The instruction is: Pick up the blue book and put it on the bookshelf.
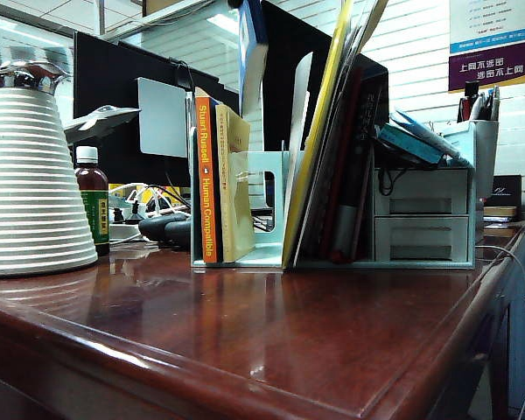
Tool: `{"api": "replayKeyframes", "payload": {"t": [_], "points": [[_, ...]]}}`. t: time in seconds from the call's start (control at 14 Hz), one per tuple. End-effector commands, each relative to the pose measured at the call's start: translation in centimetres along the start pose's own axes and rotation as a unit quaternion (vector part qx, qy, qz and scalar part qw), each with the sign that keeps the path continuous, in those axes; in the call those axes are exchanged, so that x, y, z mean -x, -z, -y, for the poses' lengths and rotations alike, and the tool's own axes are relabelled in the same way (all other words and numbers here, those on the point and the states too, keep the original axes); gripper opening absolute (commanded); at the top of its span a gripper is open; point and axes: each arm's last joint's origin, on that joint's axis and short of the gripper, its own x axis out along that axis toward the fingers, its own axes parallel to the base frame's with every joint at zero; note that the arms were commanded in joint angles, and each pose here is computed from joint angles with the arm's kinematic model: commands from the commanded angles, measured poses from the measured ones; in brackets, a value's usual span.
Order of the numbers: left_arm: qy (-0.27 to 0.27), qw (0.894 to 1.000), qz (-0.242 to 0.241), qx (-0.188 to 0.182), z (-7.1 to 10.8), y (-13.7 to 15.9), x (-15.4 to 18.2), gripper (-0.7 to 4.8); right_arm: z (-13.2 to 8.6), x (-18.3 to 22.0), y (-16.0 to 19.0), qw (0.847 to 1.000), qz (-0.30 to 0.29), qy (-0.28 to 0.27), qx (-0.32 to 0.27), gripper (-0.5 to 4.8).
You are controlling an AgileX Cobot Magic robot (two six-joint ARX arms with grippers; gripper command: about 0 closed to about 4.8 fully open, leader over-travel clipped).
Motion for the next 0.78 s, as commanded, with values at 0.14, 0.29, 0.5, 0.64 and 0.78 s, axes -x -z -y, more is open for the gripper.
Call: {"api": "replayKeyframes", "payload": {"t": [0.14, 0.29, 0.5, 0.64, 0.78], "points": [[0.009, 1.0, 0.003, -0.008, 0.3, -0.2, 0.0, 4.79, 1.4, -0.8, -1.6, 0.998, 0.042, 0.027, -0.032, -0.02], [0.009, 1.0, 0.003, -0.008, 0.3, -0.2, 0.0, 4.79, 2.1, -1.5, -0.9, 0.998, 0.035, 0.034, -0.047, -0.02], [0.009, 1.0, 0.003, -0.008, 0.3, -0.2, 0.0, 4.79, 1.4, -1.5, 1.2, 0.999, 0.009, 0.022, -0.041, -0.02], [0.009, 1.0, 0.003, -0.008, 0.3, -0.2, 0.0, 4.79, 1.0, -1.5, 2.6, 0.999, -0.004, 0.01, -0.037, -0.02], [0.009, 1.0, 0.003, -0.008, 0.3, -0.2, 0.0, 4.79, 1.0, -1.7, 3.6, 0.999, -0.011, 0.012, -0.03, -0.02]]}}
